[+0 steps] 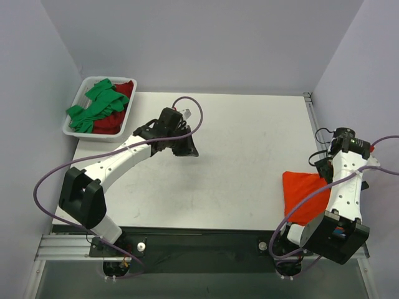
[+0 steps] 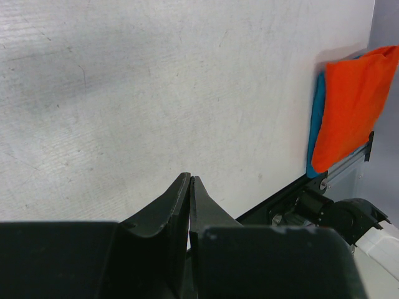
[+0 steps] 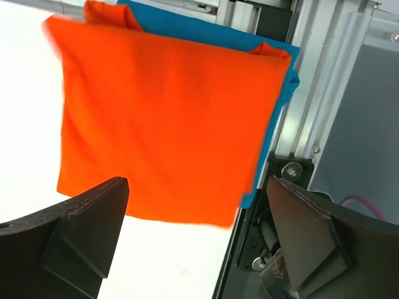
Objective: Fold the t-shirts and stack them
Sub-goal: Put the neatly folded tshirt into the corner of the board with the right arm
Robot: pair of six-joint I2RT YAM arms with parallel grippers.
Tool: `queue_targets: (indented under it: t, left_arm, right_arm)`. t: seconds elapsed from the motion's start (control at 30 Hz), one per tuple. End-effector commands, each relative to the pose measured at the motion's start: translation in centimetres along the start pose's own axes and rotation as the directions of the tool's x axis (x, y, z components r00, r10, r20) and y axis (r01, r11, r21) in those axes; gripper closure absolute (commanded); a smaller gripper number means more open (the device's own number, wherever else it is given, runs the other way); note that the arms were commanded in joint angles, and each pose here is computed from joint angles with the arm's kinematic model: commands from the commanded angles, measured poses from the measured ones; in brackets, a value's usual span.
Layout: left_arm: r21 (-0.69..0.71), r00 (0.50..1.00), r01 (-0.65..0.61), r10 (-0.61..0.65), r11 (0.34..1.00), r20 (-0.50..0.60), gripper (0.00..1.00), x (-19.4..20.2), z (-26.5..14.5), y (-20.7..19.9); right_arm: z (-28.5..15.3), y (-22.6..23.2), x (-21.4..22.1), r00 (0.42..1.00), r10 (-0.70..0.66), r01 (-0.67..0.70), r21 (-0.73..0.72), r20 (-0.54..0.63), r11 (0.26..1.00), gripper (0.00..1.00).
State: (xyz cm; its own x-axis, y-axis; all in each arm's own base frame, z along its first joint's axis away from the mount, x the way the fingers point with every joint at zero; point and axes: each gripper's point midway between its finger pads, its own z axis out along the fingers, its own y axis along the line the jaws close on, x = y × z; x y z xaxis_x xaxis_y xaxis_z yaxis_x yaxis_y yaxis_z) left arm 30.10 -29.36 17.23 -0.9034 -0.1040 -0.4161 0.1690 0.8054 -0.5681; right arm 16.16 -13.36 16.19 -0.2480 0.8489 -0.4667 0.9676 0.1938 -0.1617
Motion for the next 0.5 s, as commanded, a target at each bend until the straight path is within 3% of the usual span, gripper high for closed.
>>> queue_targets:
  t: [0.0, 0.27, 0.47]
  left_arm:
    - [0.068, 0.998, -0.045, 0.043, 0.997, 0.037, 0.87, -1.2, -0.6, -2.0]
    - [0.071, 0.997, -0.049, 0.045, 0.996, 0.058, 0.85, -1.1, -1.5, -2.0]
    - [0.027, 0.993, -0.043, 0.04, 0.999, 0.114, 0.81, -1.2, -3.5, -0.3]
  right_arm:
    - [-1.0, -2.3, 0.8, 1.0, -0.02, 0.02, 0.024, 0.002, 1.0, 0.0]
    - [-2.0, 1.8, 2.5, 0.979, -0.197, 0.2, -0.053, 0.048, 0.978, 0.0]
    - [-5.0, 7.0, 6.4, 0.896, -0.399, 0.426, -0.122, 0.195, 0.897, 0.0]
